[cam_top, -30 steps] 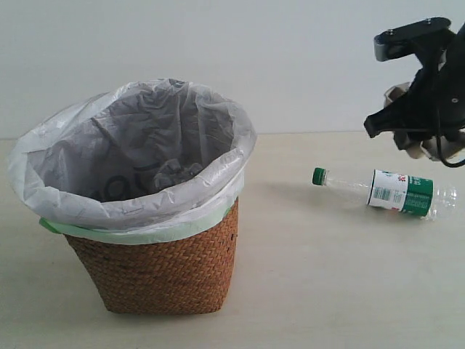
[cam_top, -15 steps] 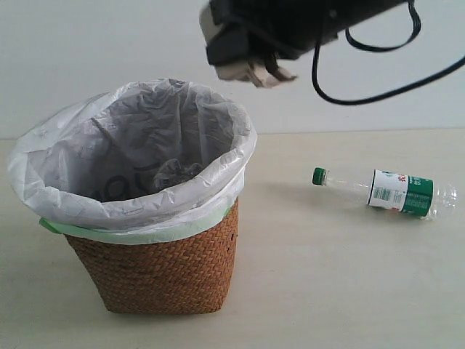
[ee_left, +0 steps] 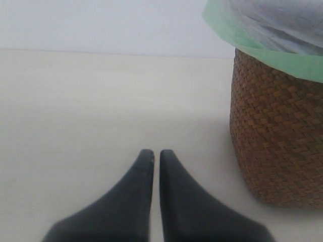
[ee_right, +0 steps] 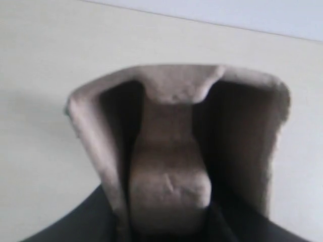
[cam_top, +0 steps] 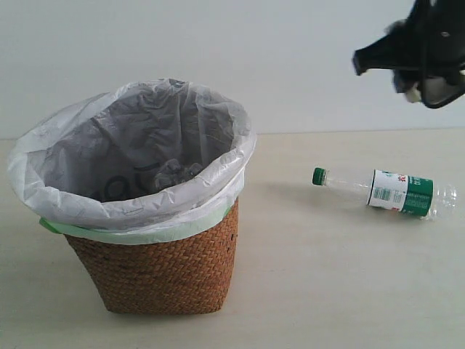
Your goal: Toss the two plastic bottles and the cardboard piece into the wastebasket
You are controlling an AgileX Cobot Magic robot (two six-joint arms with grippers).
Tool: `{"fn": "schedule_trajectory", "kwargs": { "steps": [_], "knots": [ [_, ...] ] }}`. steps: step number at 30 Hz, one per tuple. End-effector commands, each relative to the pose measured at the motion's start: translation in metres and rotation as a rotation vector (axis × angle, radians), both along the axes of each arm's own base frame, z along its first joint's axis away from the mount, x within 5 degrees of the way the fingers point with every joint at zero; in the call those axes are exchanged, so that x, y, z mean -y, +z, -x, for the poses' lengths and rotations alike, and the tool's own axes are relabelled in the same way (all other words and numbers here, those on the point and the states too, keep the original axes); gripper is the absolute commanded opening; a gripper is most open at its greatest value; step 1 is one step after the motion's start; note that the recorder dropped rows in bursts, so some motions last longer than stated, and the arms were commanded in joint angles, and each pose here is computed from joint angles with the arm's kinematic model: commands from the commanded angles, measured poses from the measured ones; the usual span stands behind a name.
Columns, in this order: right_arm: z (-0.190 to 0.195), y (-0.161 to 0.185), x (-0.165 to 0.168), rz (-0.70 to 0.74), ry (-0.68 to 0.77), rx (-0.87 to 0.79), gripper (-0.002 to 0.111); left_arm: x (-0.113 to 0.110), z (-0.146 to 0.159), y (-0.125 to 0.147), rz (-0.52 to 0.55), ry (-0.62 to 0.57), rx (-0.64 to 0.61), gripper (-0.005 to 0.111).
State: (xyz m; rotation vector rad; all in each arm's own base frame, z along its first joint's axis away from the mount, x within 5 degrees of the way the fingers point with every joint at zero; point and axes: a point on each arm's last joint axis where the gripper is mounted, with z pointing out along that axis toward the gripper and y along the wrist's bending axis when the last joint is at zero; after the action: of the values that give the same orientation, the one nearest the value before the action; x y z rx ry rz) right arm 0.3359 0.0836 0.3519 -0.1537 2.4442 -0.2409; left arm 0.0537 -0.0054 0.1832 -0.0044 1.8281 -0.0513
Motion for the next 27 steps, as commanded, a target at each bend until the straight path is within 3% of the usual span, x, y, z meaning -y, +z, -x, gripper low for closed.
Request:
{"fn": "schedule_trajectory", "kwargs": {
  "steps": [1,3,9,10,12,14,15,17,18,23,27],
  "knots": [
    [0.001,0.001,0.011,0.047,-0.058,-0.004,0.001,0.0,0.0,-0.001,-0.007,0.002,0.0,0.004],
    [0.0,0.0,-0.003,-0.031,0.043,-0.002,0.001,0.0,0.0,-0.001,-0.007,0.002,0.0,0.004],
    [0.019,0.031,-0.087,-0.668,0.554,0.094,0.004,0.0,0.0,-0.001,-0.007,0.002,0.0,0.004],
    [0.027,0.044,-0.101,-0.821,0.629,0.099,0.01,0.0,0.0,-0.001,-0.007,0.002,0.0,0.004],
    [0.036,0.062,-0.114,-0.965,0.725,0.141,0.029,0.0,0.0,-0.001,-0.007,0.002,0.0,0.004],
    [0.04,0.076,-0.12,-1.022,0.754,0.179,0.062,0.0,0.0,-0.001,-0.007,0.002,0.0,0.004],
    [0.039,0.081,-0.119,-1.035,0.739,0.195,0.084,0.0,0.0,-0.001,-0.007,0.002,0.0,0.004],
    [0.038,0.083,-0.118,-1.038,0.713,0.189,0.102,0.0,0.0,-0.001,-0.007,0.002,0.0,0.004],
    [0.037,0.082,-0.117,-1.033,0.681,0.176,0.105,0.0,0.0,-0.001,-0.007,0.002,0.0,0.004],
    [0.033,0.072,-0.115,-0.966,0.636,0.128,0.096,0.0,0.0,-0.001,-0.007,0.002,0.0,0.004],
    [0.037,0.066,-0.129,-1.045,0.725,0.05,0.064,0.0,0.0,-0.001,-0.007,0.002,0.0,0.004]
  ]
}}
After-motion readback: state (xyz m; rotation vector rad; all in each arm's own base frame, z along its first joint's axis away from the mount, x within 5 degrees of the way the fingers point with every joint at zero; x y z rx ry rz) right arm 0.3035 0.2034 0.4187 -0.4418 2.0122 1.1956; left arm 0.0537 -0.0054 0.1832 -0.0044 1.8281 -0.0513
